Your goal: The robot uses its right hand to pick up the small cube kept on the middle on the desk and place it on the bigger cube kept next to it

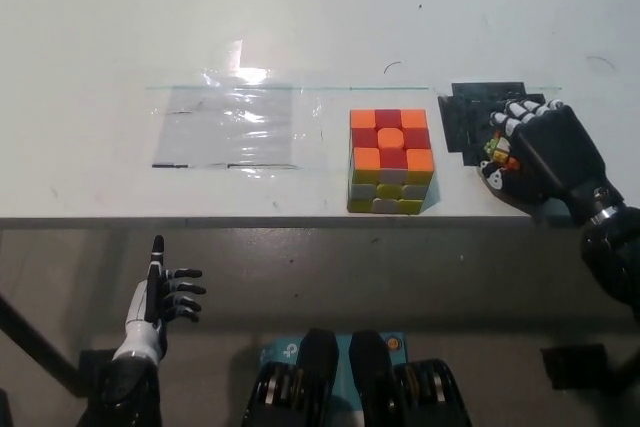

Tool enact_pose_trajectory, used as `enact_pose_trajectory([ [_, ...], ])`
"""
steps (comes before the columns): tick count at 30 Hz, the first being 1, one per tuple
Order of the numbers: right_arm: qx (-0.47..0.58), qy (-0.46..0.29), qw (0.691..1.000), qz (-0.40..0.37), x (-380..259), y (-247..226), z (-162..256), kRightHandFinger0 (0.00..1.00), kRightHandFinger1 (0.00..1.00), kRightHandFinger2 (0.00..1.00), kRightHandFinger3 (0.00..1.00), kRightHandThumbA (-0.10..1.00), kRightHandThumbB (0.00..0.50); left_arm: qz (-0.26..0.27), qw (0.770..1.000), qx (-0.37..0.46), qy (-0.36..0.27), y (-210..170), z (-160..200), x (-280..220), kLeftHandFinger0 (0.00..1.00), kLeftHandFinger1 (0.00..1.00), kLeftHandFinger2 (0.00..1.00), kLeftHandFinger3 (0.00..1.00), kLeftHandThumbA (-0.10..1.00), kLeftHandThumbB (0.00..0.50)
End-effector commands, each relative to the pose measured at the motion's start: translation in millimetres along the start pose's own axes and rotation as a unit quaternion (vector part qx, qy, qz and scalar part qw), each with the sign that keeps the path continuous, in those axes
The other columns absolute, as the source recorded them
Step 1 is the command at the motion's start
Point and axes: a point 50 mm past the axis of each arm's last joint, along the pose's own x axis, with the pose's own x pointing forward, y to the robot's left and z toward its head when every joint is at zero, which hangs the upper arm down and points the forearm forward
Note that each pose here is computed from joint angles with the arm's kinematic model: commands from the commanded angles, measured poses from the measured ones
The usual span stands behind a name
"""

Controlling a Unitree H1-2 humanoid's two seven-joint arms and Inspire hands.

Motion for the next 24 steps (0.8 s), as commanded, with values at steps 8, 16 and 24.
enact_pose_trajectory([
  [8, 0.011, -0.046, 0.996, -0.079, 61.7, -66.3, 8.4, 0.0, 0.3, 0.68, 0.5, -0.1, 0.204, 0.014, 1.0, -0.002, -0.025, 7.8, 12.8, 6.2, 0.28, 0.25, 0.32, 0.2, 1.0, 0.5],
  [16, 0.01, -0.071, 0.991, -0.114, 84.6, -111.8, 15.6, 0.0, 0.36, 0.73, 0.59, -0.1, 0.232, 0.021, 1.0, -0.009, -0.019, 10.2, 7.3, 3.4, 0.27, 0.22, 0.27, 0.15, 1.0, 0.5],
  [24, -0.006, -0.104, 0.983, -0.148, 101.4, -150.4, 30.6, 0.0, 0.28, 0.65, 0.55, -0.1, 0.212, 0.021, 1.0, -0.007, -0.015, 11.3, 3.1, 1.0, 0.28, 0.22, 0.28, 0.16, 1.0, 0.5],
])
